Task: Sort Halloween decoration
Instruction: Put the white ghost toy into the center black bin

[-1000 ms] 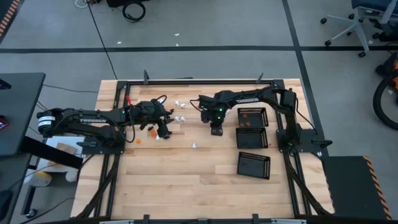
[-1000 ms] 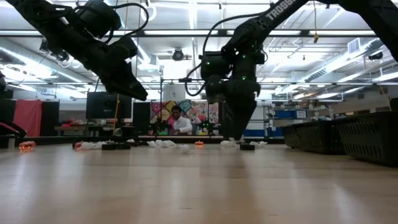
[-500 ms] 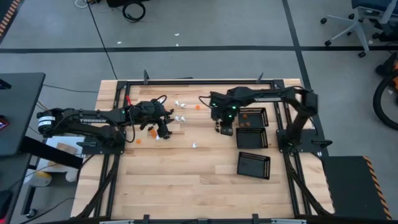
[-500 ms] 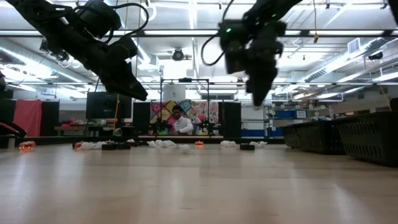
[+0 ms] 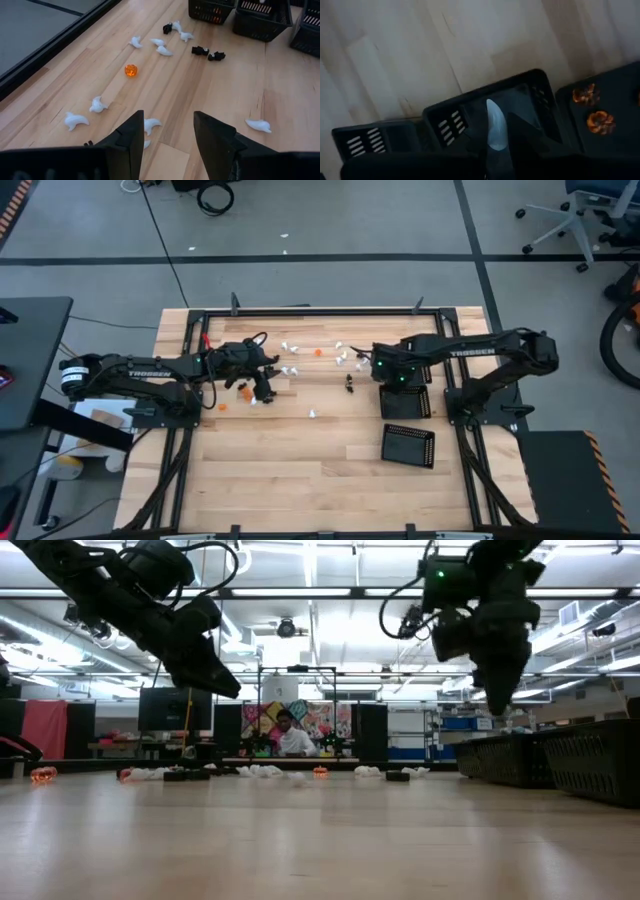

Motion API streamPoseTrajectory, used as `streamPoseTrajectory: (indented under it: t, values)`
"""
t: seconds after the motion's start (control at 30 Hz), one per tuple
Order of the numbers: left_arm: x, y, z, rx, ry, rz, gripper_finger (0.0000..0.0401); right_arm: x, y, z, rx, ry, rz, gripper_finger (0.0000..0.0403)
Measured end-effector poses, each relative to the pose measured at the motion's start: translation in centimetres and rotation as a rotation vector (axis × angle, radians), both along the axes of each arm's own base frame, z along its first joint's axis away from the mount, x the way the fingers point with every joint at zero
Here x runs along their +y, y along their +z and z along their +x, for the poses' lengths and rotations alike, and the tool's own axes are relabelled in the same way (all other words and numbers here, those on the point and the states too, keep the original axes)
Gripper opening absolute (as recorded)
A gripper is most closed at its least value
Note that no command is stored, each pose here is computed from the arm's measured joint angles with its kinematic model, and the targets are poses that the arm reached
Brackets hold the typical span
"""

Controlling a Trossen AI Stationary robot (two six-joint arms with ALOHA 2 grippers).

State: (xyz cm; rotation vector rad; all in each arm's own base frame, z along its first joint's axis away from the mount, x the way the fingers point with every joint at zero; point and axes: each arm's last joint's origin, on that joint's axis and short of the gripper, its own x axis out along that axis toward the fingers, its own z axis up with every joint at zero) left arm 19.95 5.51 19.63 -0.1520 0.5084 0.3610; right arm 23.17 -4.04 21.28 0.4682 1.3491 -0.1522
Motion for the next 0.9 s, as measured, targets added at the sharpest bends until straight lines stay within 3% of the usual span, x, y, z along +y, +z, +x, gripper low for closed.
streamPoseTrajectory:
  t: [0.3, 0.67, 0.9]
  values:
    - [0.0, 0.0, 0.0, 0.004, -0.011, 0.022, 0.0157, 0.1, -3.3, -0.7, 0.089, -0.031, 0.004, 0.0068]
    - [0.0, 0.0, 0.0, 0.006, -0.016, 0.032, 0.0157, 0.1, -3.0, -0.7, 0.065, -0.027, 0.063, 0.0098]
    - [0.0, 0.1, 0.0, 0.004, -0.015, 0.031, 0.0157, -0.3, -1.4, -0.2, 0.065, -0.037, 0.027, 0.0124]
